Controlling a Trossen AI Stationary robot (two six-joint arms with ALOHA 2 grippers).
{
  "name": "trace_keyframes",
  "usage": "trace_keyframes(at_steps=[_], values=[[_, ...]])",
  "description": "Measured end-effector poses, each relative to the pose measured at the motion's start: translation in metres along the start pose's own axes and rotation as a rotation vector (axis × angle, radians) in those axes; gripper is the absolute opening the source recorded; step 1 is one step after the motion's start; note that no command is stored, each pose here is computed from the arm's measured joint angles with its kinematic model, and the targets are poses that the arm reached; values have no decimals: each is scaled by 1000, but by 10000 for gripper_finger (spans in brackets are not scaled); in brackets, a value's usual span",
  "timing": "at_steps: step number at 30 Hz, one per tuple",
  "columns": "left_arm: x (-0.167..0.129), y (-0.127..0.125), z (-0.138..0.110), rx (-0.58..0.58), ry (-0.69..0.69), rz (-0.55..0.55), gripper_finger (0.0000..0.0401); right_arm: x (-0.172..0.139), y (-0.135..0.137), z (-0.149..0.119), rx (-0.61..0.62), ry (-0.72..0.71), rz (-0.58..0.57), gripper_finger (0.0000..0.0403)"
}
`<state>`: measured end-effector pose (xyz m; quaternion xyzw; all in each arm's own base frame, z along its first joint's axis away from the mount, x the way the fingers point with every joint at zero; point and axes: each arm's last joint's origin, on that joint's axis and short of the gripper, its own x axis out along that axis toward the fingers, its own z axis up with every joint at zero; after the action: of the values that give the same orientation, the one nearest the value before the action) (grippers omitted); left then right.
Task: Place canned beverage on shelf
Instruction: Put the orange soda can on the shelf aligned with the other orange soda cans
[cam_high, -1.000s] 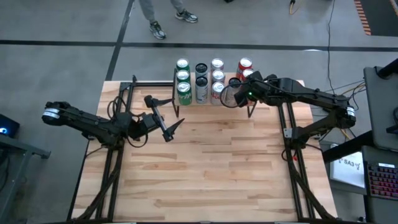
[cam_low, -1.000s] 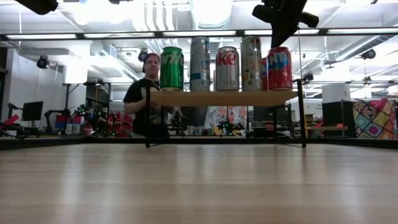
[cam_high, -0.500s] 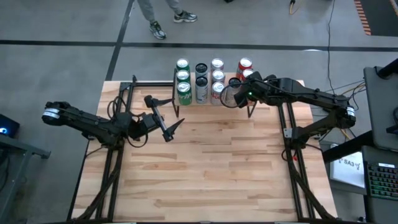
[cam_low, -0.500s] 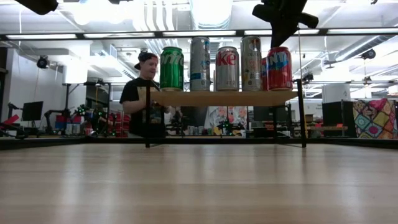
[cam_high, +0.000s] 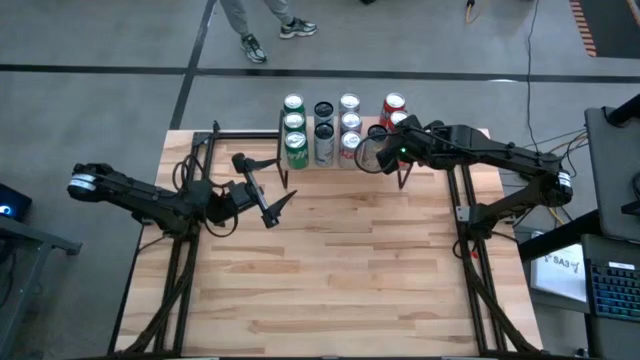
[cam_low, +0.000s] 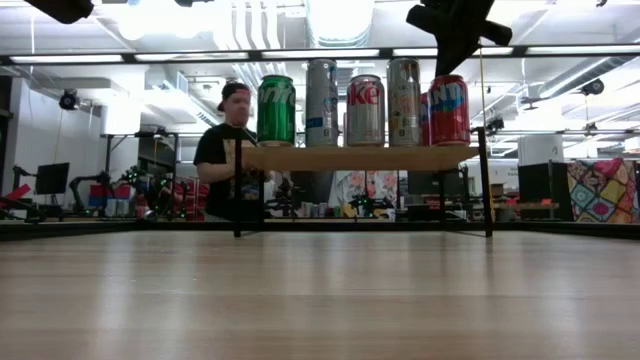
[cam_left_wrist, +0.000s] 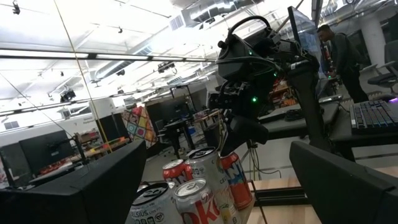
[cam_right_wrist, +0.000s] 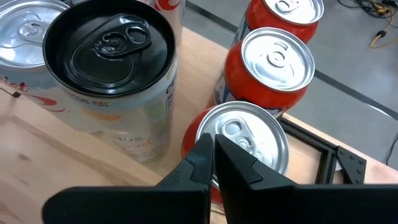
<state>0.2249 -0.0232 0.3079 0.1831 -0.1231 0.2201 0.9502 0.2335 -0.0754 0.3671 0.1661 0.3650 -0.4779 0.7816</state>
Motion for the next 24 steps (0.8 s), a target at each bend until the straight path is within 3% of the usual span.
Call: trace_keyframes(at_steps=[24], values=[[0, 0, 0, 0, 0, 0, 381, -4, 4, -4, -120, 22, 32, 9]])
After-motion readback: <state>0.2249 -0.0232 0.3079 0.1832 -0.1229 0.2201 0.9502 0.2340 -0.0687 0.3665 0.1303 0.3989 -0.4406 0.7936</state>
